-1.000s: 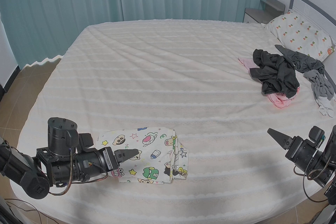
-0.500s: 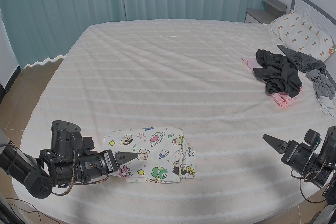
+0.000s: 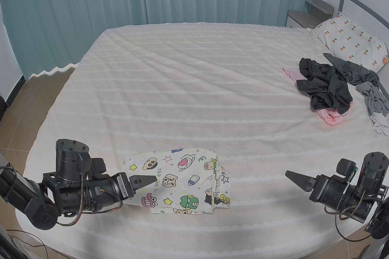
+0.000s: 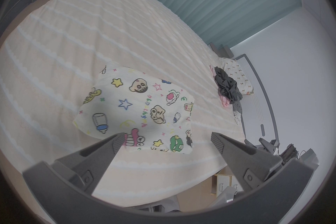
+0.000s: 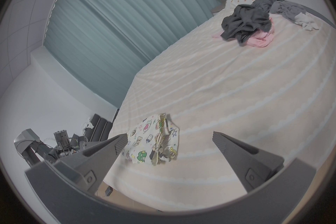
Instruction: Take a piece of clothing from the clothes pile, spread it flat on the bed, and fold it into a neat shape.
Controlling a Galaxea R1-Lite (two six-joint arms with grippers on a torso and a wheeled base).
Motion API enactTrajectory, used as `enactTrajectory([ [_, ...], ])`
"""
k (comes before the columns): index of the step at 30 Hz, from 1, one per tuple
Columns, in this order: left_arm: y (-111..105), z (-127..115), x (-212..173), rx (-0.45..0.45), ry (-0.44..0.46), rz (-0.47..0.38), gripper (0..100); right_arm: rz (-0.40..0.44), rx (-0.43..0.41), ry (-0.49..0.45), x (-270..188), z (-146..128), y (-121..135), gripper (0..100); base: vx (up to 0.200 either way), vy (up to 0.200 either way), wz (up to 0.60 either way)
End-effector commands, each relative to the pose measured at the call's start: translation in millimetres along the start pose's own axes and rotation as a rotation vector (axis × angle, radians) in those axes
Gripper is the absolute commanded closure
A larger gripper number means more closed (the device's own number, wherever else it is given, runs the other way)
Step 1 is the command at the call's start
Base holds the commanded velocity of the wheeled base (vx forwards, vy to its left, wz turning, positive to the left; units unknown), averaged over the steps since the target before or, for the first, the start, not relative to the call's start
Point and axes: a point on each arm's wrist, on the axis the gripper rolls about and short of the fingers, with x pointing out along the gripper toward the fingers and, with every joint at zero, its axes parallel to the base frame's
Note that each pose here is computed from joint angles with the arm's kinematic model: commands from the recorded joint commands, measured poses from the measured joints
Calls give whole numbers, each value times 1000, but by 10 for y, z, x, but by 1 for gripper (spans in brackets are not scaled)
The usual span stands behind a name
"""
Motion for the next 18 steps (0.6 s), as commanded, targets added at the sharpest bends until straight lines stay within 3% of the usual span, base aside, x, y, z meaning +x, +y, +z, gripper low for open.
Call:
enactTrajectory([
  [1,71,-145,-32,1,50,29,0,-7,-26,88,178,-142,29,0,0,0,0],
  [10,109,-212,-76,9,31,10,0,-11,-30,124,392,-183,48,0,0,0,0],
  [18,116,-220,-76,6,34,13,0,-6,-37,145,733,-233,103,0,-200,0,0],
])
